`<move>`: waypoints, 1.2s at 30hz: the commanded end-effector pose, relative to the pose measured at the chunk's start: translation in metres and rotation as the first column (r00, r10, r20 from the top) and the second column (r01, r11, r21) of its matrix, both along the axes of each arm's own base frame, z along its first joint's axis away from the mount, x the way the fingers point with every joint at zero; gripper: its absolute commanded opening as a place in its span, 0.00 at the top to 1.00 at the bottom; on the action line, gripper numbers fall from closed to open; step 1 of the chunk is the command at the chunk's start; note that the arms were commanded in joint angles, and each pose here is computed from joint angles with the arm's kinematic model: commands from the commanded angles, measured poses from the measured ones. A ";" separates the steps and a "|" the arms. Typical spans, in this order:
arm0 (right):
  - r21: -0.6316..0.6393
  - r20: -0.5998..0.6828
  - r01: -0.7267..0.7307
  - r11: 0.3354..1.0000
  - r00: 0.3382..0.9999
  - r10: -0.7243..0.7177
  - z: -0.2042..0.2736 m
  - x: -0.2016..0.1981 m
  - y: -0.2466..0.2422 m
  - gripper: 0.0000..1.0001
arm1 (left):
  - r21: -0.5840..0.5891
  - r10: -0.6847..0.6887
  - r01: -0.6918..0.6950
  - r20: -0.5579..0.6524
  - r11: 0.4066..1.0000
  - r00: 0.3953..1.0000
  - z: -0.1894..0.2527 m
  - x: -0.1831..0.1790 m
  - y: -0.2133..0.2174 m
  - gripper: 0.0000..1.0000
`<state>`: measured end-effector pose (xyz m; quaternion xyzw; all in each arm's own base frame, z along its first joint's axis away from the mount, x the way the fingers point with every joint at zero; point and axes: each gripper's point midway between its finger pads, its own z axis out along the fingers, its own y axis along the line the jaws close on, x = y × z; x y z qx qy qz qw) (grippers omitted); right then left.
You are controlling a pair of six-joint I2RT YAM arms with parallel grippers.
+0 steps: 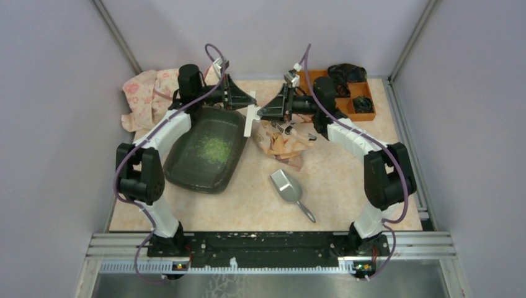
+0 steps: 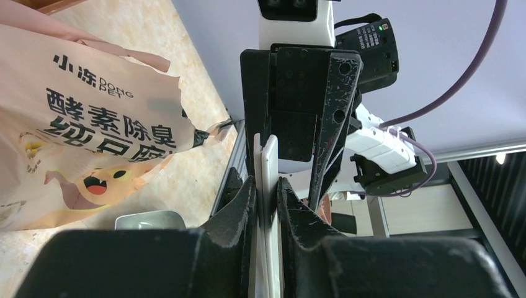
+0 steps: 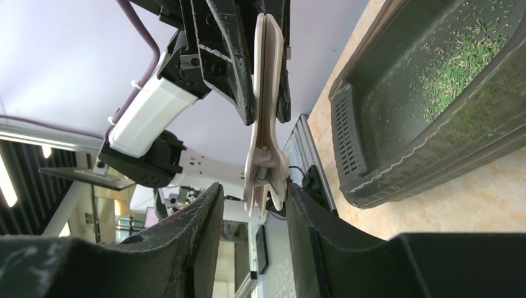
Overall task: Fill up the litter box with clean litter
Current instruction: Pick up the clamp at the center of the board.
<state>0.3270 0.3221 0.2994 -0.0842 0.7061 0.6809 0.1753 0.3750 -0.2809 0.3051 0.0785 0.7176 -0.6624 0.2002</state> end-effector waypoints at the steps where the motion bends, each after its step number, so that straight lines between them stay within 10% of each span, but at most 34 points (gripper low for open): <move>1: 0.073 0.163 -0.042 0.996 0.986 0.030 0.042 -0.009 0.008 0.59 | 0.011 -0.010 0.010 0.034 1.000 0.999 0.000 -0.003 -0.006 0.89; 23: 0.086 0.132 -0.026 0.996 0.991 0.014 0.035 -0.005 0.019 0.56 | -0.013 0.016 -0.015 0.013 1.000 1.000 -0.001 -0.003 -0.006 0.92; 36: 0.086 0.125 -0.012 0.996 0.992 0.001 0.036 -0.006 0.018 1.00 | -0.016 0.000 0.000 0.020 1.000 1.000 0.001 -0.006 -0.007 0.86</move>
